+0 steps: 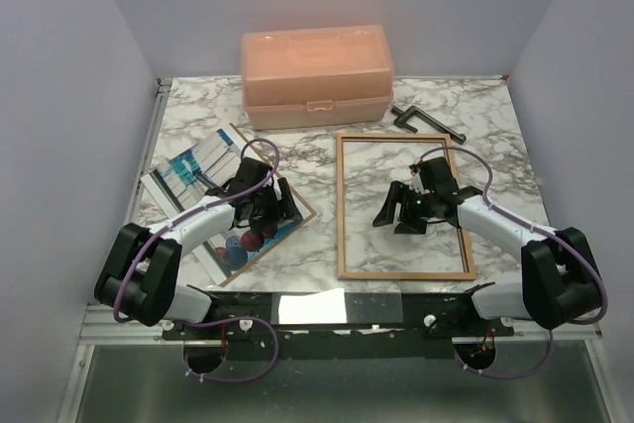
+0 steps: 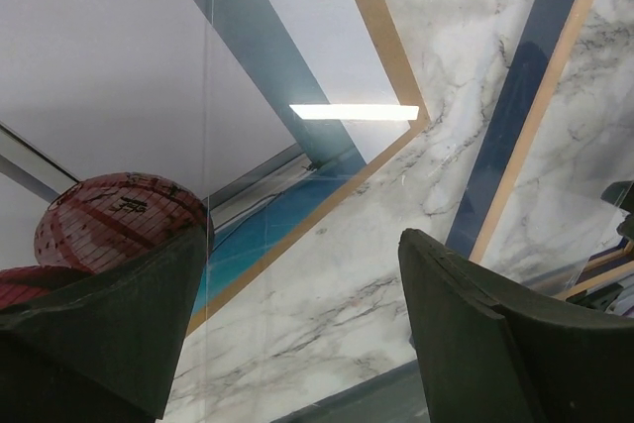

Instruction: Put the photo into the frame

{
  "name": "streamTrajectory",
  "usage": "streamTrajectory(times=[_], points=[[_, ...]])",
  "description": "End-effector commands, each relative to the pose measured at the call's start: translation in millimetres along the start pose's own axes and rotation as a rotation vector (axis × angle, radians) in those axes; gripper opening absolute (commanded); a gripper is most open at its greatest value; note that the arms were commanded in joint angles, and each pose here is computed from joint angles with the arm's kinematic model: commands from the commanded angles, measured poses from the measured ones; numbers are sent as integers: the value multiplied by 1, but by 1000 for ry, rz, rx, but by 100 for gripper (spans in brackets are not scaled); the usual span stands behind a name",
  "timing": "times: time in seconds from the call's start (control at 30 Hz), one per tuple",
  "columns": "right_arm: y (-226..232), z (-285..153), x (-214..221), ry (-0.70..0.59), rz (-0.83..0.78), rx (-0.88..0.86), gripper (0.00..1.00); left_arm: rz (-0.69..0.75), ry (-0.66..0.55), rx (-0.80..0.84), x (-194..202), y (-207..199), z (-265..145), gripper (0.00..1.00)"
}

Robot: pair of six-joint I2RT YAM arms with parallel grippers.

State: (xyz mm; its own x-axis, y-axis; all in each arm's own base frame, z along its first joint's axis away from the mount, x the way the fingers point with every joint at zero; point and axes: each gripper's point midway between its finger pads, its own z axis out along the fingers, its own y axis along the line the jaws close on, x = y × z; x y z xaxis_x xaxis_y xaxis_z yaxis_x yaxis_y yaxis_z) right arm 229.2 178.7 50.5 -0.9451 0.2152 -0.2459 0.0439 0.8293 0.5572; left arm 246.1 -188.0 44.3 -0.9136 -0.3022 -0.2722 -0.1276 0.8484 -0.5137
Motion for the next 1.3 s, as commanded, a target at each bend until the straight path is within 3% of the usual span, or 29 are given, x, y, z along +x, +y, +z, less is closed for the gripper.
streamTrajectory(times=[0.0, 0.3, 0.53, 0.7, 0.83, 1.1, 1.27], points=[[-19, -3, -7, 1, -16, 99, 74, -10, 91, -58, 24, 17, 7, 80], [-32, 4, 12, 86, 63, 67, 73, -5, 104, -64, 26, 18, 10, 78], [14, 1, 30, 163, 71, -252, 68, -1, 112, -61, 27, 16, 12, 77], [38, -11, 30, 186, 57, -385, 52, 5, 115, -58, 27, 14, 12, 76], [51, -23, 24, 165, 40, -432, 33, 8, 115, -58, 27, 13, 13, 76], [64, -37, 14, 123, 10, -450, 26, 10, 119, -60, 27, 13, 13, 76], [62, -38, 8, 101, -5, -406, 3, 18, 110, -57, 25, 12, 11, 75]])
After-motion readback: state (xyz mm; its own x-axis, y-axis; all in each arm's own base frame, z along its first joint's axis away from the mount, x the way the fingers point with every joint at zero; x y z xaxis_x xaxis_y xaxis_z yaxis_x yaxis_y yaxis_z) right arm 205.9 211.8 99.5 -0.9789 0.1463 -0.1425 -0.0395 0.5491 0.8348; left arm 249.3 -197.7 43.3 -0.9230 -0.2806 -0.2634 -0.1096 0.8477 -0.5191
